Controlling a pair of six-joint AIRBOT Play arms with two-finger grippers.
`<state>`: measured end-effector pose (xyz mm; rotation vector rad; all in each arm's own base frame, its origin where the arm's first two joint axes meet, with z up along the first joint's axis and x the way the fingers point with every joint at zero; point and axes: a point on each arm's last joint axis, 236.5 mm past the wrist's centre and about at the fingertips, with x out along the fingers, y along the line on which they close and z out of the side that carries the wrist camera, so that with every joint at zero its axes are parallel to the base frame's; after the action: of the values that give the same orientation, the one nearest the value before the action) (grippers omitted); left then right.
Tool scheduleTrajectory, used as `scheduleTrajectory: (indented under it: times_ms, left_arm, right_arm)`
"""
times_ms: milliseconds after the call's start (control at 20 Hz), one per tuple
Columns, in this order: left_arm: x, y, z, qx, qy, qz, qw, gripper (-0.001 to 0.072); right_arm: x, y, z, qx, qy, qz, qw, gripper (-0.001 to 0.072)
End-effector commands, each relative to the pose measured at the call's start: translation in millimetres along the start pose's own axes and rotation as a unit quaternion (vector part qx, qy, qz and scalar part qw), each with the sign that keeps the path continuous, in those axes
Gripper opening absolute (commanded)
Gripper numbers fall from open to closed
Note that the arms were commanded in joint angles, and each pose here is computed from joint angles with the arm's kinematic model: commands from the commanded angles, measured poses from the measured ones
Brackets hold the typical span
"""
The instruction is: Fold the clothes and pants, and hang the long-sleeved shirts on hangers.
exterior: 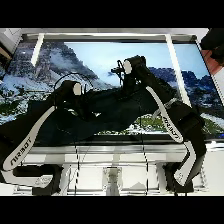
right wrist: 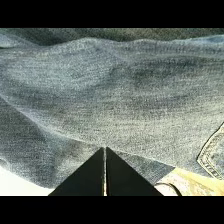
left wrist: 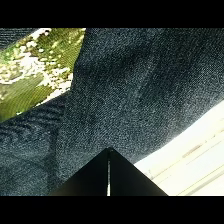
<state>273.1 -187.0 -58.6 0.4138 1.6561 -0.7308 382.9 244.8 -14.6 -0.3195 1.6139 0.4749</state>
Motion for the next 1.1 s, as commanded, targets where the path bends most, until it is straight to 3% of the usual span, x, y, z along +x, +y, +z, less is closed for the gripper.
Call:
scheduleTrajectory:
  times_ms: [0, 250, 550, 600, 700, 750, 1050]
  left_arm:
    - [0, 0, 0, 0.0, 0.001, 0.0, 1.0, 0.003]
    - [1, 0, 0, 0.0, 0.001, 0.0, 1.0, 0.003]
    - [1, 0, 0, 0.008, 0.001, 0.0, 1.0, 0.003]
    - [1, 0, 0, 0.008, 0.001, 0.0, 1.0, 0.003]
    - [1, 0, 0, 0.008, 0.001, 0.0, 1.0, 0.003]
    - [1, 0, 0, 0.008, 0.001, 0.0, 1.0, 0.003]
    - [0, 7, 11, 0.008, -0.022, 0.014, 1.0, 0.003]
  right_arm:
    - [0, -5, -1, -0.002, 0.001, -0.006, 1.0, 0.0027]
    - [-17, -36, 11, -0.013, -0.037, -0.032, 0.999, 0.0026]
    - [-41, -139, 13, 0.09, -0.088, -0.045, 0.991, 0.0027]
    - [-44, -156, 18, 0.105, -0.108, -0.048, 0.987, 0.0081]
    - [-50, -186, 30, 0.127, -0.15, -0.058, 0.979, 0.051]
    - [-51, -198, 36, 0.134, -0.167, -0.064, 0.975, 0.0608]
    - [3, -244, 44, 0.156, -0.142, -0.109, 0.971, 0.0603]
